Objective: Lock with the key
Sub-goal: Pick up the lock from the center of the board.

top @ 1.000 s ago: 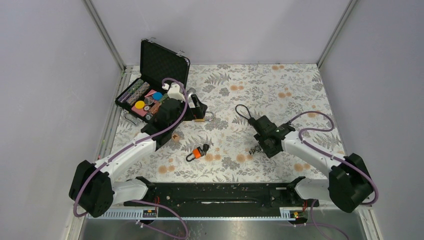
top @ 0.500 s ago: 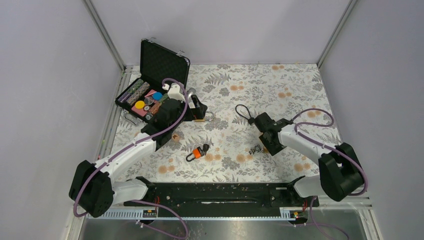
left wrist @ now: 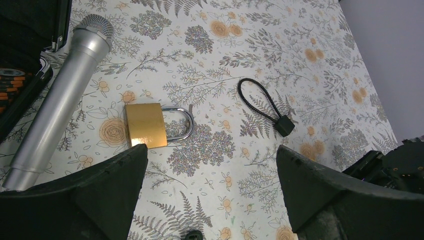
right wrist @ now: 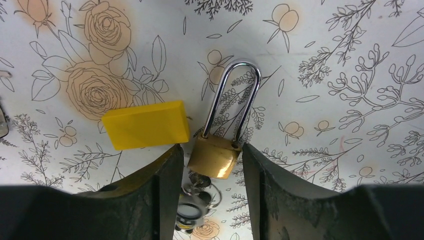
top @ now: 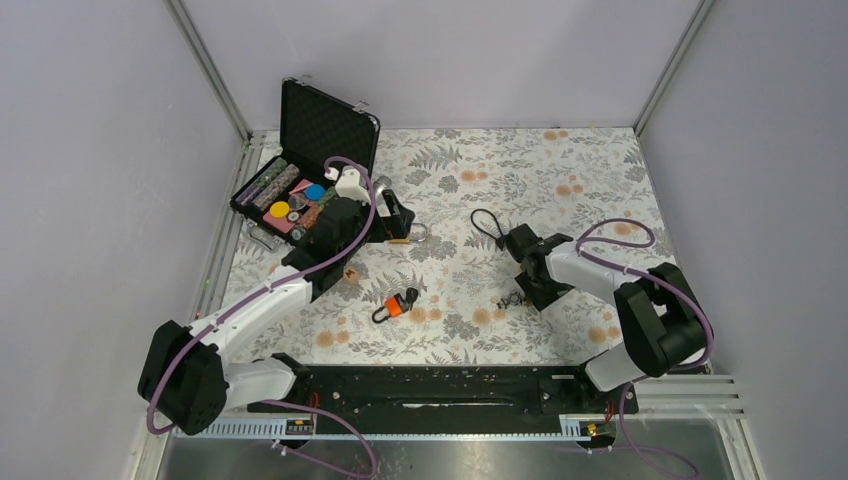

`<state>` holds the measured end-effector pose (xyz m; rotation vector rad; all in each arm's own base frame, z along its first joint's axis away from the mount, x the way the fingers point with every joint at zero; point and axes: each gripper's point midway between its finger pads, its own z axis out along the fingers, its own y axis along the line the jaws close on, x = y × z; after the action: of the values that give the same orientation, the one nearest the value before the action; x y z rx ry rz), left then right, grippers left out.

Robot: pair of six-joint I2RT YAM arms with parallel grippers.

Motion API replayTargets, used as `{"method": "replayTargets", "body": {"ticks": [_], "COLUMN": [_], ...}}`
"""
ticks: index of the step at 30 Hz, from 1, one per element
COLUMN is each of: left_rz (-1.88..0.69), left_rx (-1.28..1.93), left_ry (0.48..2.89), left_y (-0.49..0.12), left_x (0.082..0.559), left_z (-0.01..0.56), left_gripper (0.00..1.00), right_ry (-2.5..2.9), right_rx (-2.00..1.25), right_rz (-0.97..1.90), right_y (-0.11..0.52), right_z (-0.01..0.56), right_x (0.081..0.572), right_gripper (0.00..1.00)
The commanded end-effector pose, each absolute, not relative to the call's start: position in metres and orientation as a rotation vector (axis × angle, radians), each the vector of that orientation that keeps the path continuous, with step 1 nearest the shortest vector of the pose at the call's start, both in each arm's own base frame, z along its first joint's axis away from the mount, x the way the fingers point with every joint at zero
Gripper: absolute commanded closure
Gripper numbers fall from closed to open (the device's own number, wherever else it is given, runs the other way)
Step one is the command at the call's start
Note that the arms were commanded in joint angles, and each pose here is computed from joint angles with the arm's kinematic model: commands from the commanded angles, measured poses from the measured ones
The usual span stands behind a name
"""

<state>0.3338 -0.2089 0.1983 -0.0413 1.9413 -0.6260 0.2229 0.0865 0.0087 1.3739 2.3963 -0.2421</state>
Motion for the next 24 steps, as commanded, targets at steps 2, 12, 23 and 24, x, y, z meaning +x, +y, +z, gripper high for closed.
{"method": "replayTargets", "body": {"ticks": [2,12,23,24], "left_rz": [-0.619,-0.665,-1.251,-1.297], "left_rx": [-0.041,-0.001,0.277,0.303], "left_ry": [1.900,1.884,1.861,1.857], "left_y": [-0.204,-0.209,-0.289,-0.297], "left_x": [0.334,0.327,0.274,0.268], "left_z": [0.207,0.208,0.194,0.195], "left_gripper": [0.01,0.01,0.02,0.02], "right_ry": [2.389,2.388,2.313,2.286], "right_rx": [1.426,1.384,1.183,1.108], "right_rz": [-0.254,-0.137,0.354,0.443], "right_y": [0.089,0.097,0.140,0.151], "right_z": [0.001,0.013,0.101,0.115], "right_x": [0.226,0.233,0.255,0.264], "right_gripper": [0.49,0.87,0.86,0.87]}}
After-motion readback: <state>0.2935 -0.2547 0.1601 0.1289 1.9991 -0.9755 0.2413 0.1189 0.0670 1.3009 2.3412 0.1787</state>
